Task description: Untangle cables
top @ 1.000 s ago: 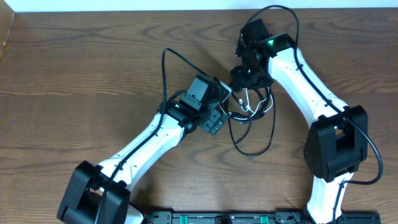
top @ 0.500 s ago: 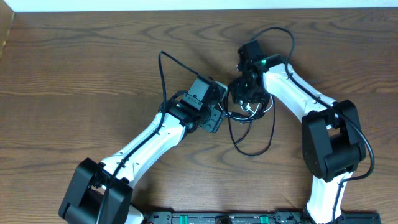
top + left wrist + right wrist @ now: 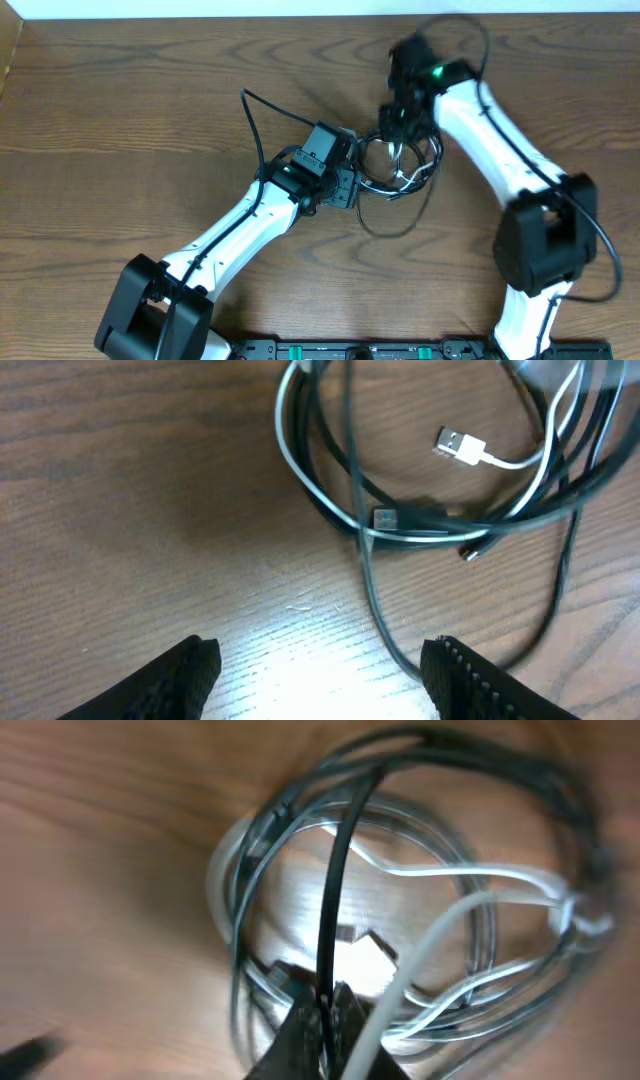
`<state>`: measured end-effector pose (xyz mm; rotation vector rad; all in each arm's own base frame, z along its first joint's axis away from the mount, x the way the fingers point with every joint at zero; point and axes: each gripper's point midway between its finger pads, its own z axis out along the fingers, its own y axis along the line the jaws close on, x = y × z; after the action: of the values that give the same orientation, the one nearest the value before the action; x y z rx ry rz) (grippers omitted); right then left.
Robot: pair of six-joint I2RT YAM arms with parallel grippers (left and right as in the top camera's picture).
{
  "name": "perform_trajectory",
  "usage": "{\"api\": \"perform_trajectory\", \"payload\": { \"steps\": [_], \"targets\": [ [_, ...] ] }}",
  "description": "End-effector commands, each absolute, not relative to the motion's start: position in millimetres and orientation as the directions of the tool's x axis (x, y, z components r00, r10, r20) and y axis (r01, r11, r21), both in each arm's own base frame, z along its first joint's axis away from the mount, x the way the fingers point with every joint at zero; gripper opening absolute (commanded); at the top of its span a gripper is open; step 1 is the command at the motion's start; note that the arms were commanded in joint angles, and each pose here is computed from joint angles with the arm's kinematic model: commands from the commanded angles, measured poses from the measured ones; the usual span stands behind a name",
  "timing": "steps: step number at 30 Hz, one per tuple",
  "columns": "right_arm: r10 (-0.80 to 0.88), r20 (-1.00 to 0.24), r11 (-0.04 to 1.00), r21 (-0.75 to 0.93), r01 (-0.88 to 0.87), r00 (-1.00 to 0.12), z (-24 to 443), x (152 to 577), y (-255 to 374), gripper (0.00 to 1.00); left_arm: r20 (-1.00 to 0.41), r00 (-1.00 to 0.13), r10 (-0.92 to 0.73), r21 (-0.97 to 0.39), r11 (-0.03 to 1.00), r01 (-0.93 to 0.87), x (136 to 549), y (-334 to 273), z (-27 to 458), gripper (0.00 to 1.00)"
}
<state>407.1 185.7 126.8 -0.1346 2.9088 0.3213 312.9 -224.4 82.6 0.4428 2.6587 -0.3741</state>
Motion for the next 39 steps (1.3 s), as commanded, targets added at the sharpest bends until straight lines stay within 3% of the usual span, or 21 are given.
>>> {"api": "perform_trajectory", "payload": {
  "steps": [1, 7, 15, 18, 20, 22, 26, 28, 31, 35, 37, 39],
  "targets": [
    [-0.122, -0.441, 0.949, 0.212, -0.235, -0.889, 229, 415, 186, 0.01, -0.44, -0.867, 0.233, -0.188, 0.92, 0.343, 315, -224, 82, 0.7],
    [-0.137, -0.529, 0.939, 0.199, -0.28, -0.837, 291, 402, 180, 0.01, -0.44, -0.867, 0.233, -0.188, 0.92, 0.343, 315, -224, 82, 0.7],
    [-0.135, -0.545, 0.964, 0.122, -0.237, -0.828, 301, 395, 160, 0.01, -0.442, -0.866, 0.232, -0.178, 0.924, 0.338, 316, -222, 82, 0.7],
    [-0.141, -0.519, 0.969, 0.104, -0.226, -0.843, 297, 390, 155, 0.01, -0.452, -0.862, 0.229, -0.172, 0.926, 0.336, 319, -221, 83, 0.87],
    [-0.144, -0.51, 0.969, 0.102, -0.226, -0.848, 295, 388, 154, 0.01, -0.476, -0.848, 0.233, -0.18, 0.918, 0.354, 323, -226, 86, 0.89],
    [-0.145, -0.505, 0.969, 0.101, -0.225, -0.851, 294, 386, 154, 0.01, -0.523, -0.795, 0.307, -0.232, 0.847, 0.479, 322, -248, 96, 0.89],
    [-0.153, -0.497, 0.969, 0.096, -0.229, -0.854, 293, 384, 153, 0.01, -0.673, -0.621, 0.402, -0.357, 0.558, 0.749, 306, -303, 132, 0.88],
    [-0.17, -0.49, 0.966, 0.087, -0.242, -0.855, 292, 382, 152, 0.02, -0.714, -0.591, 0.376, -0.351, 0.537, 0.767, 312, -310, 143, 0.86],
    [-0.179, -0.479, 0.967, 0.074, -0.243, -0.859, 291, 379, 149, 0.17, -0.737, -0.575, 0.356, -0.311, 0.576, 0.756, 324, -307, 145, 0.85],
    [-0.177, -0.49, 0.966, 0.08, -0.246, -0.854, 299, 373, 147, 0.55, -0.716, -0.621, 0.318, -0.233, 0.73, 0.643, 348, -285, 131, 0.82],
    [-0.18, -0.509, 0.963, 0.084, -0.256, -0.842, 307, 369, 147, 0.74, -0.705, -0.631, 0.325, -0.212, 0.752, 0.624, 354, -282, 120, 0.81],
    [-0.174, -0.536, 0.962, 0.087, -0.258, -0.826, 319, 363, 144, 0.86, -0.69, -0.643, 0.333, -0.214, 0.755, 0.62, 356, -284, 106, 0.81]
  ]
}}
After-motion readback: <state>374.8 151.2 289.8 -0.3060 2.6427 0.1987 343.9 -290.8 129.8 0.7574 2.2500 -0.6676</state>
